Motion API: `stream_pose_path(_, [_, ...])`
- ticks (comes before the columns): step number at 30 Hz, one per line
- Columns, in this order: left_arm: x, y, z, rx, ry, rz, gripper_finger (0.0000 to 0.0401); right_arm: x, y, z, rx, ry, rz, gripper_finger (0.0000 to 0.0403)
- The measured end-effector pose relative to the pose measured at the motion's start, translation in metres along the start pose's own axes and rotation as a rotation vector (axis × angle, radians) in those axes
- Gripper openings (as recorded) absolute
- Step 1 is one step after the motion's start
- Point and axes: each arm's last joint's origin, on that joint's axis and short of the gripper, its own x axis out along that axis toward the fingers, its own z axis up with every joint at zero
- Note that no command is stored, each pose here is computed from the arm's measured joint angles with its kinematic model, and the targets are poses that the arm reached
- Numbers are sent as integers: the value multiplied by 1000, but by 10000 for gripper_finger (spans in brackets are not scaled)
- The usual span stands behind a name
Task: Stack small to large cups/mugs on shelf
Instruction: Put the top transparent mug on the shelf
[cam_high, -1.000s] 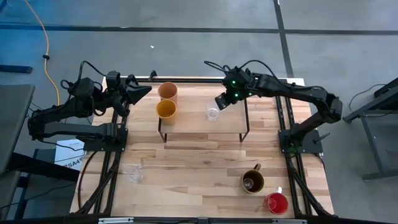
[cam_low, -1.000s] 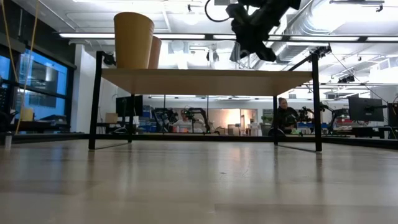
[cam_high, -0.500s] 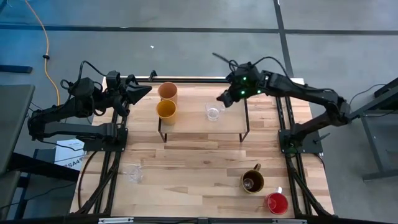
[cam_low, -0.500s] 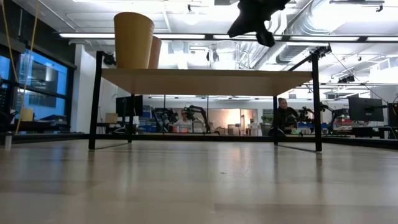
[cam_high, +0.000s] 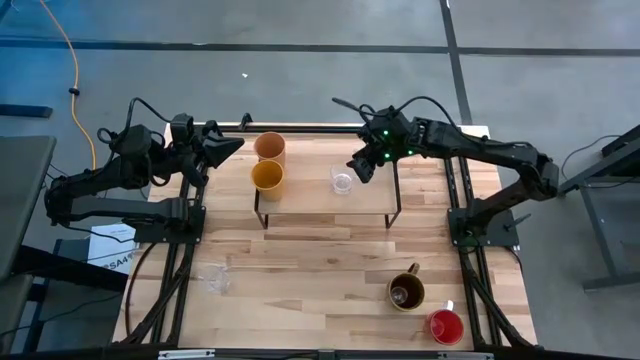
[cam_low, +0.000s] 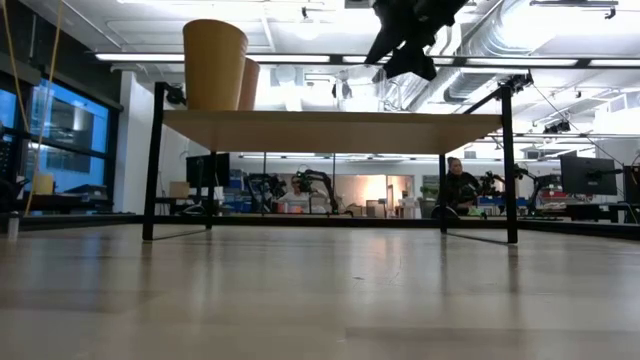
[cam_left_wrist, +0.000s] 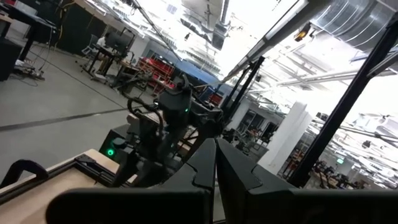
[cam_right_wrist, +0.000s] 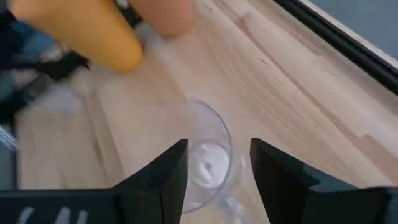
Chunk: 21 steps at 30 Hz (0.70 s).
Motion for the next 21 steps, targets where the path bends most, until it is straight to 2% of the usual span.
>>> stream_pose_path(4, [0,0,0,0,0,0,3,8,-2,-4,-71,30,-78,165])
stream_pose_path(13, [0,0,0,0,1,0,3,25,-5,-6,-80,83,-95,158])
stream_pose_path(17, [0,0,0,1,0,0,3,26,-5,-4,-88,54,-88,110])
stream_pose_path(21, [0,0,0,1,0,0,3,27,-3,1,-64,2,-72,21])
